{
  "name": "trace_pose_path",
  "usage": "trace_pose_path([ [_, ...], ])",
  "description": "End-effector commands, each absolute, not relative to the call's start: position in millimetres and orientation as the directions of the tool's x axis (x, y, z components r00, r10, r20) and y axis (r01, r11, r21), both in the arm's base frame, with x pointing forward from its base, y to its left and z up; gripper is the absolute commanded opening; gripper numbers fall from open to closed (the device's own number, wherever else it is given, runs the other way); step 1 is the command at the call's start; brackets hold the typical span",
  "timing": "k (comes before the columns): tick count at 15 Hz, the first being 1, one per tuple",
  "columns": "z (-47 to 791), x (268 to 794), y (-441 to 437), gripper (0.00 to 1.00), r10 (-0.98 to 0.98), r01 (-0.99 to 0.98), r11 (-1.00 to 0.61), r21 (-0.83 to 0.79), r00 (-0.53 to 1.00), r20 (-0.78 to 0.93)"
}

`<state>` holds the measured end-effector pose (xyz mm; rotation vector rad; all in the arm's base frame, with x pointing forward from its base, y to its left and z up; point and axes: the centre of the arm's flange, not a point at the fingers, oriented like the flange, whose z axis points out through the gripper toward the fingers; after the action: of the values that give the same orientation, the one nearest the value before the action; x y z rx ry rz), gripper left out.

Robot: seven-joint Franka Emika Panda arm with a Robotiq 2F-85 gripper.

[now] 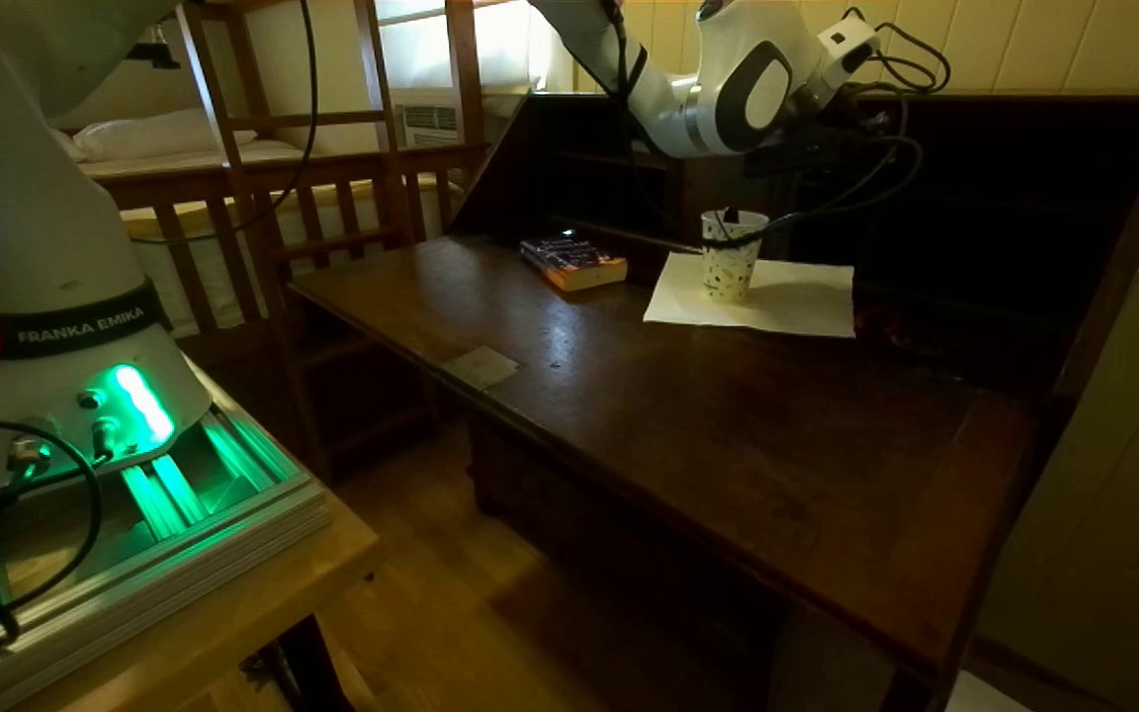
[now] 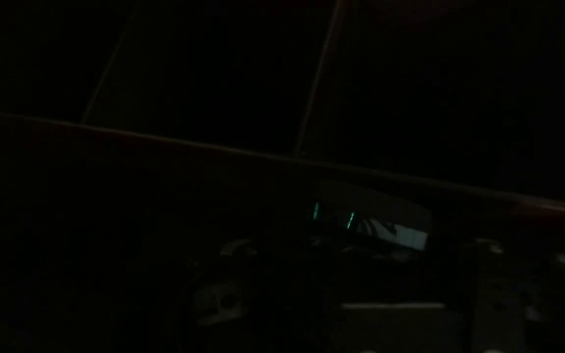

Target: Move the remote control to the bottom shelf on the far right.

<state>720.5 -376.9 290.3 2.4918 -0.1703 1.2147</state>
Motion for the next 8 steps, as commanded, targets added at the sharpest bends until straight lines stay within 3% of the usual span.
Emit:
trace_pose_path([
  [1, 289.9, 730.4, -384.9, 1.0, 0.052, -0.282, -0.915, 0.29, 0.629, 0.776],
  [8, 309.5, 679.0, -385.5, 1.0, 0.012, -0.26, -0.939, 0.227, 0.632, 0.775],
])
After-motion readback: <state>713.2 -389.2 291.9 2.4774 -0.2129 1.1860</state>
